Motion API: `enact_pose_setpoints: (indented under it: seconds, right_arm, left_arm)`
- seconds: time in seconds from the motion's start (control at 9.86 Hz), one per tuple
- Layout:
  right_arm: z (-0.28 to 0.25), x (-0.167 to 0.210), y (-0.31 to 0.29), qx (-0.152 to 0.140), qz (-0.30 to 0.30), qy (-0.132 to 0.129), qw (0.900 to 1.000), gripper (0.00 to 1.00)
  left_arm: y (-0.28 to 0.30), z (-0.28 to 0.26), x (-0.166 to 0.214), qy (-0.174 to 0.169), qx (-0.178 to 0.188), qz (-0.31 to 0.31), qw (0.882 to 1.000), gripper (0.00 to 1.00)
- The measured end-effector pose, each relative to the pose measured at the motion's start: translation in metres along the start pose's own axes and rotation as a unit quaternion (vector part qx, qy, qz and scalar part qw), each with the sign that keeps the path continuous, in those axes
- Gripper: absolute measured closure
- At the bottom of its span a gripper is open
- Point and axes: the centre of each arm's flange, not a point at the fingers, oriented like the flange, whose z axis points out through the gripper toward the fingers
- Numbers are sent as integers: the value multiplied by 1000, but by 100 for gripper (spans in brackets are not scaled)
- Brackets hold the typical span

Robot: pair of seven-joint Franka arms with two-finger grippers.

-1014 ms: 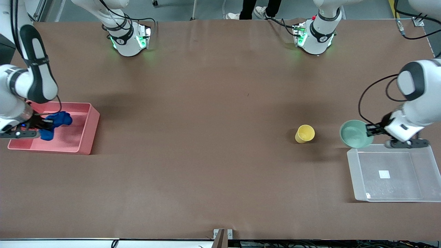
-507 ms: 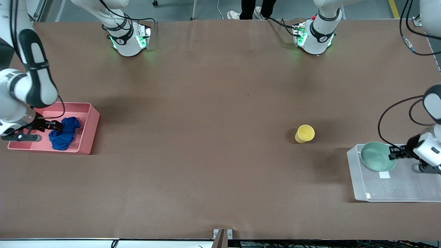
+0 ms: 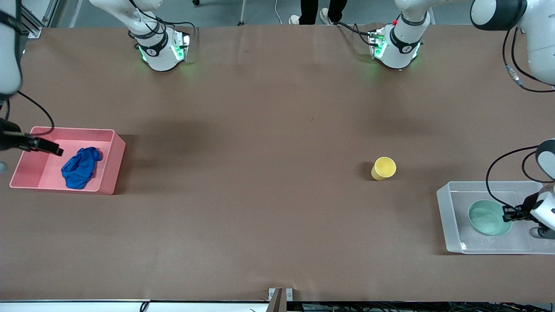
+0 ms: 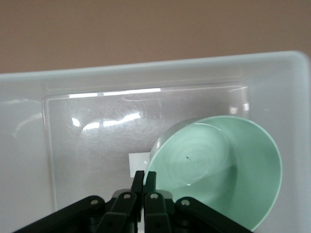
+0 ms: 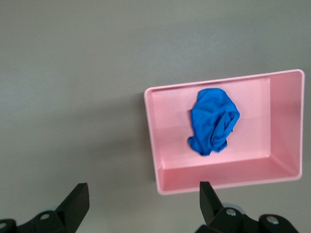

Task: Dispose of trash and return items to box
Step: 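Release the cloth in the bin while the left gripper lowers the bowl into the box, then open the left gripper and lift it away from the green bowl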

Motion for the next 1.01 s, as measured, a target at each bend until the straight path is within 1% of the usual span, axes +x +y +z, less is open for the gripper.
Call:
enact_pose_setpoints:
  seconds: [0.2, 0.3, 0.51, 0.71, 0.81, 0.91, 1.01]
  right_arm:
    - [-77, -33, -2, 4, -3, 12, 1000, 0]
    - [-102, -48, -4, 4, -6, 16, 1000, 0]
    - [-118, -58, -13, 0, -12, 24, 1000, 0]
    - [-113, -57, -19, -2, -14, 24, 1000, 0]
    - [-113, -56, -20, -3, -13, 25, 1000, 0]
    - [-113, -56, -21, -3, -12, 25, 1000, 0]
    - [-113, -56, -21, -4, -11, 25, 1000, 0]
  left_arm:
    - [1, 28, -5, -14, -5, -1, 1000, 96]
    - [2, 32, -6, -15, -5, -1, 1000, 95]
    - [4, 38, -7, -15, -8, -4, 1000, 94]
    - [8, 51, -14, -19, -14, -7, 1000, 91]
    - [9, 54, -16, -22, -15, -9, 1000, 86]
    - [10, 54, -15, -21, -15, -12, 1000, 74]
    - [12, 48, -12, -15, -14, -14, 1000, 57]
